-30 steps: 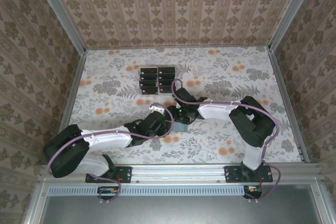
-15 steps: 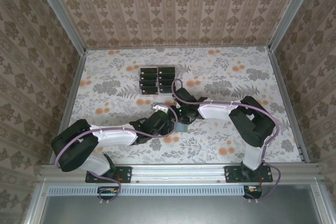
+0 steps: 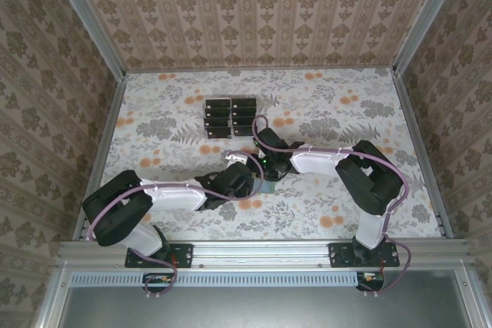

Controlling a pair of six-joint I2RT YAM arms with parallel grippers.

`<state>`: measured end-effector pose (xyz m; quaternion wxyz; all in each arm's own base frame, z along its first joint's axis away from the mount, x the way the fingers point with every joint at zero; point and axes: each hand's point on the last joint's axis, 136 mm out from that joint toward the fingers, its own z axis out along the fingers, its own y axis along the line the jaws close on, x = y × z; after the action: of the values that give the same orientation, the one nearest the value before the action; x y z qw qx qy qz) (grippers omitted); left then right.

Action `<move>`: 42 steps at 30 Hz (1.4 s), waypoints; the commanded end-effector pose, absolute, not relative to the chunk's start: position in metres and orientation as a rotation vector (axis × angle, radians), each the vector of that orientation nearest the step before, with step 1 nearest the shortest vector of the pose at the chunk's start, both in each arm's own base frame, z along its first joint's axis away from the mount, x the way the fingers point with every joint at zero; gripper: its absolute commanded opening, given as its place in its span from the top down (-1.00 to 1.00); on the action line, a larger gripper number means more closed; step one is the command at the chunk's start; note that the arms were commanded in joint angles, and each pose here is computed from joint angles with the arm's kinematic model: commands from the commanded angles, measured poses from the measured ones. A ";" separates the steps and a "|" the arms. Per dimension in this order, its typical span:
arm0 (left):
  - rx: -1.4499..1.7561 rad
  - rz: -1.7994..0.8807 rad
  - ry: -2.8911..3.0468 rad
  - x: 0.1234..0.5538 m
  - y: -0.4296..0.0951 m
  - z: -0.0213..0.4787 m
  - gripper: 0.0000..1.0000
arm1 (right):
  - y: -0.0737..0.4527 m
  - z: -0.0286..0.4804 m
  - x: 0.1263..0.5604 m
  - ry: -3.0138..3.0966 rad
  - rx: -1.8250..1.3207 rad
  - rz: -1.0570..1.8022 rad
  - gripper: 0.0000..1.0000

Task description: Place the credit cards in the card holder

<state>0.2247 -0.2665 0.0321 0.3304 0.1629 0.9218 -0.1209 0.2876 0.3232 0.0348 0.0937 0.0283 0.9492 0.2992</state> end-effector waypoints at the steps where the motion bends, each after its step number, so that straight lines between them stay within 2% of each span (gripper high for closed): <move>1: 0.421 -0.247 2.449 0.222 -0.257 0.020 -0.09 | 0.318 0.039 0.279 2.842 0.087 0.904 -0.30; 15: 0.415 -0.229 2.462 0.220 -0.253 0.016 -0.08 | 0.296 0.077 0.289 2.752 0.113 0.909 -0.32; 42: 0.418 -0.237 2.454 0.220 -0.253 0.019 -0.08 | 0.303 0.033 0.285 2.832 0.169 0.935 -0.32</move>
<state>0.2247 -0.2628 0.0273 0.3286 0.1555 0.9253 -0.1081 0.2903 0.3000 0.0397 0.0929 0.0511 0.9459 0.3067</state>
